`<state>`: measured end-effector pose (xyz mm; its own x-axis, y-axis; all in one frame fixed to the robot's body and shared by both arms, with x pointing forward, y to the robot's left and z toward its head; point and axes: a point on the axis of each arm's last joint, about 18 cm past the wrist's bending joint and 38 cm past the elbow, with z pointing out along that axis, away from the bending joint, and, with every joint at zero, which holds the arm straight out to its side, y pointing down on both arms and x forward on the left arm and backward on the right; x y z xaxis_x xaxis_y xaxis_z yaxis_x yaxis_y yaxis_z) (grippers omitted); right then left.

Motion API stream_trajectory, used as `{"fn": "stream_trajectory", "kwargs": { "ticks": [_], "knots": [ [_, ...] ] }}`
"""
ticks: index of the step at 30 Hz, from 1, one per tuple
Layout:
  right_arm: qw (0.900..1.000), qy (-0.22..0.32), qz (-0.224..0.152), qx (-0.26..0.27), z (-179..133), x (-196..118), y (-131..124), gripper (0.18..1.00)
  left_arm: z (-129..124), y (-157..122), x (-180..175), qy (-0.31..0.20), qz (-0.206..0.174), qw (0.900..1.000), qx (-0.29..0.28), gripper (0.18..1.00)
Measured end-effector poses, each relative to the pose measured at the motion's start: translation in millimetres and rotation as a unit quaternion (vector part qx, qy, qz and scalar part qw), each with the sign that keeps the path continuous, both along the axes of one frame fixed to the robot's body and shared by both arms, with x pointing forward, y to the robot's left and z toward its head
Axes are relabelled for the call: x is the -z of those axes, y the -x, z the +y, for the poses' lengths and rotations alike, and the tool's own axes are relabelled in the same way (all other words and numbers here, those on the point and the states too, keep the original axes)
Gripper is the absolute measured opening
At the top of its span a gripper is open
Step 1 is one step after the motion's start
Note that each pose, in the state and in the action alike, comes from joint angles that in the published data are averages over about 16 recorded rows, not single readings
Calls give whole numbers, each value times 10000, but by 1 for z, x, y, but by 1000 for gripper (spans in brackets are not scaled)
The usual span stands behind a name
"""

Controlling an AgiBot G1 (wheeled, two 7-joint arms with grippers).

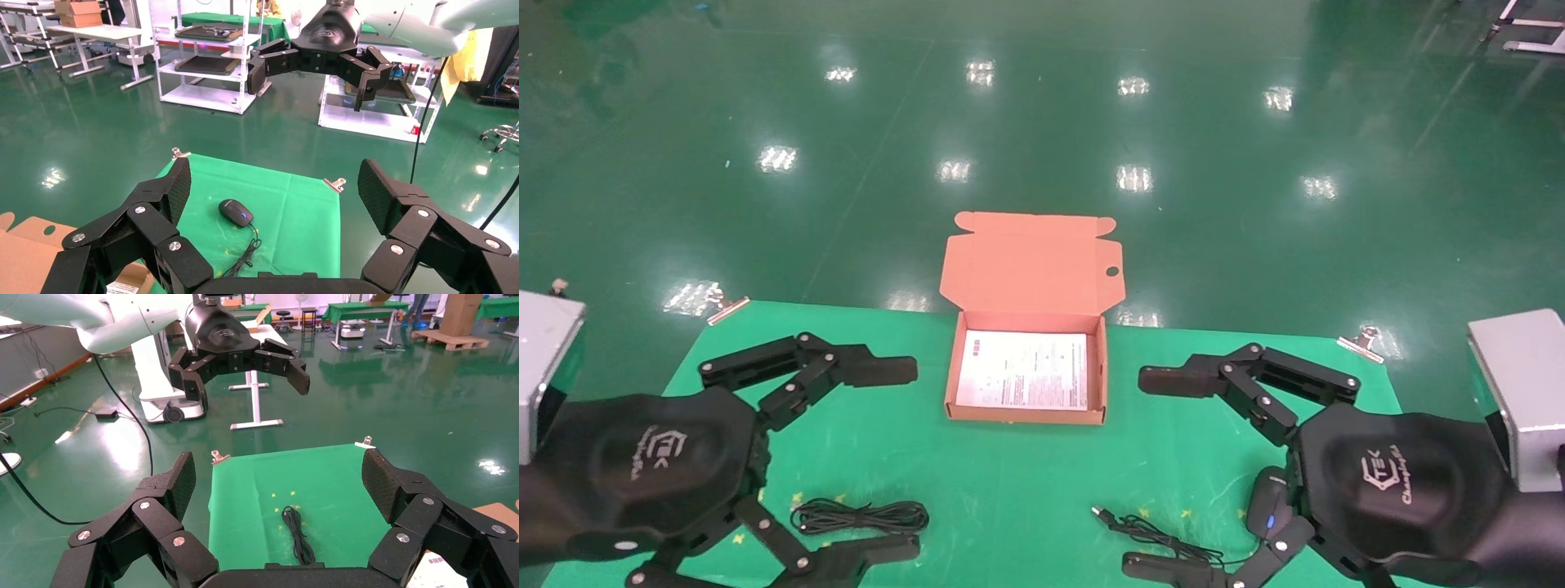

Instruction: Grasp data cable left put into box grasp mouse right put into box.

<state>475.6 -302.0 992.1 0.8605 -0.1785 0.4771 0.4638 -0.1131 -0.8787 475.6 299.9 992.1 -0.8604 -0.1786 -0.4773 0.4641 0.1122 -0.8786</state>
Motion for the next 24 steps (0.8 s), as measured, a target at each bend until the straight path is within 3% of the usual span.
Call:
{"fn": "stream_trajectory", "kwargs": {
  "ticks": [24],
  "knots": [
    [10000,61,-21,43,-1,0,-1,1000,-2,-2,2,-89,22,10000,-33,1001]
  ]
}}
